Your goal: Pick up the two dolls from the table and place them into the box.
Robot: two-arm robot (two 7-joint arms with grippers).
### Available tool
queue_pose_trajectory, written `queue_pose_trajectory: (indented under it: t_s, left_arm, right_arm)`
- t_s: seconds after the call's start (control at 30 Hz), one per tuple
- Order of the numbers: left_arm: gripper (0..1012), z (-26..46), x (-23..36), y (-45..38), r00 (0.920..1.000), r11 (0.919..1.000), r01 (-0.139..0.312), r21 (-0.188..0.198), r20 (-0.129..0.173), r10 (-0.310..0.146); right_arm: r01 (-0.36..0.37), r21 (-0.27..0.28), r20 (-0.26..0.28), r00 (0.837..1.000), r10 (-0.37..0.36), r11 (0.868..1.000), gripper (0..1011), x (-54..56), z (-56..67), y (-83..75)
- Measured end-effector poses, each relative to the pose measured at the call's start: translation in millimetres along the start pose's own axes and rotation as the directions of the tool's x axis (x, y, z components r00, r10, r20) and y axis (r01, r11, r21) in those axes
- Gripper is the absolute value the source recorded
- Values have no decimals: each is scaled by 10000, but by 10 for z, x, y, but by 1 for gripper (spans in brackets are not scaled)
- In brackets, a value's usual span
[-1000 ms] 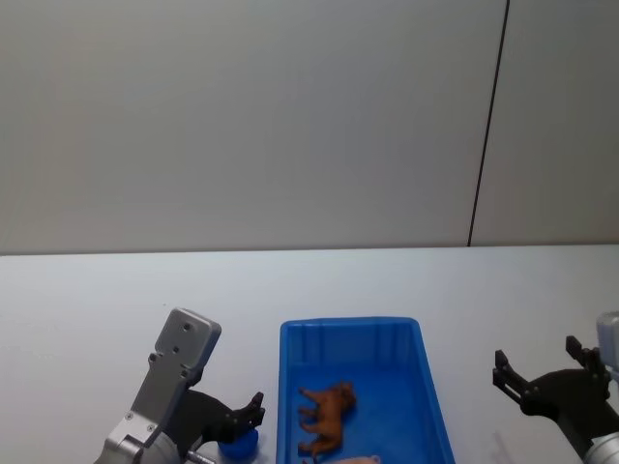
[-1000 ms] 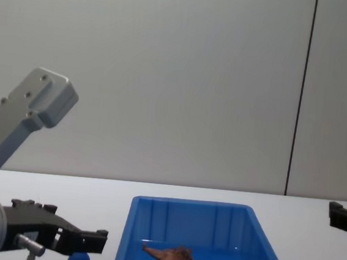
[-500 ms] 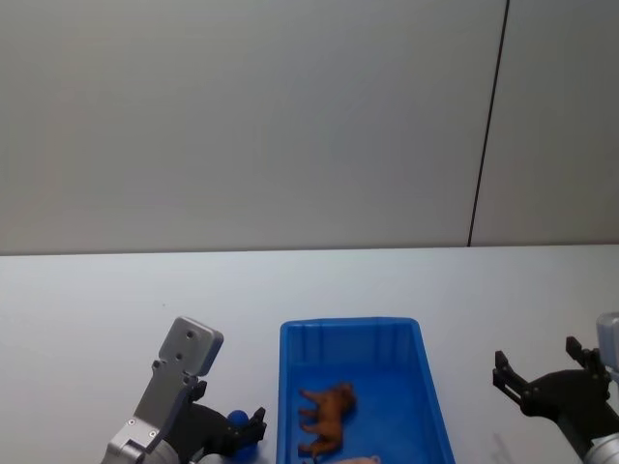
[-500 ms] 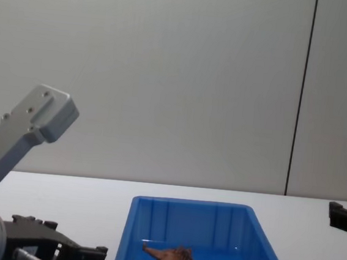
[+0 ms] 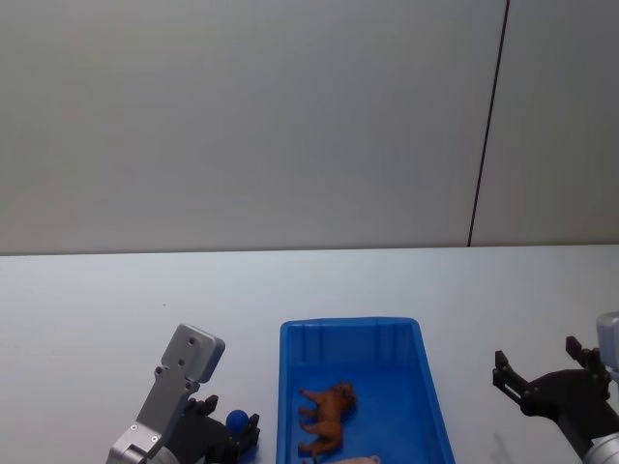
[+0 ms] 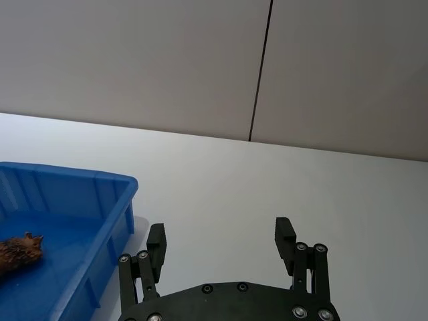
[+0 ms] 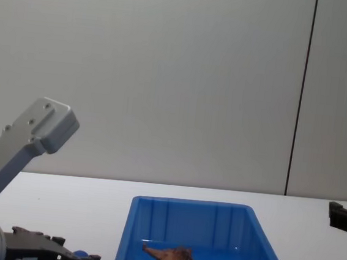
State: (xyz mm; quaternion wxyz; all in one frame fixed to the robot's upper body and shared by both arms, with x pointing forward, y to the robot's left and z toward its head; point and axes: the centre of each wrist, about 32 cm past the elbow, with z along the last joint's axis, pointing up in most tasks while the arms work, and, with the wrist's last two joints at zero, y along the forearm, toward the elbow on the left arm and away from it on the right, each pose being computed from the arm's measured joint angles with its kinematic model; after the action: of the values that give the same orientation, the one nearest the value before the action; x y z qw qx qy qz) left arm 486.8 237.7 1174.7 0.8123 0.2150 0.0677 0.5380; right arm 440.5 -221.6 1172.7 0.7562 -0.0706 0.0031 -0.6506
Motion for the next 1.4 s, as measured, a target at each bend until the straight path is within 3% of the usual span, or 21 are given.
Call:
queue_pose_trajectory:
  t_s: [0.43, 0.67, 0.9, 1.1, 1.4]
  left_arm:
    - [292, -28, -5, -10, 10000, 10000, 69, 45, -64, -69]
    - [240, -17, -12, -4, 9999, 9996, 118, -250, -118, -121]
    - [201, 49, -28, 20, 9999, 9959, 157, -895, -54, -162]
    - [167, 149, -45, 48, 9996, 9861, 234, -1647, 178, -208]
    - [119, 322, -56, 75, 9958, 9569, 778, -2799, 673, -613]
  right_arm:
    - [1, -1, 0, 10000, -1, 10000, 1001, 0, 0, 0]
    - [0, -2, 0, 10000, 0, 10000, 1001, 0, 0, 0]
    - [0, 0, 0, 10000, 0, 10000, 1001, 0, 0, 0]
    - [0, -1, 0, 10000, 0, 10000, 1001, 0, 0, 0]
    - [0, 0, 0, 10000, 0, 10000, 1001, 0, 0, 0]
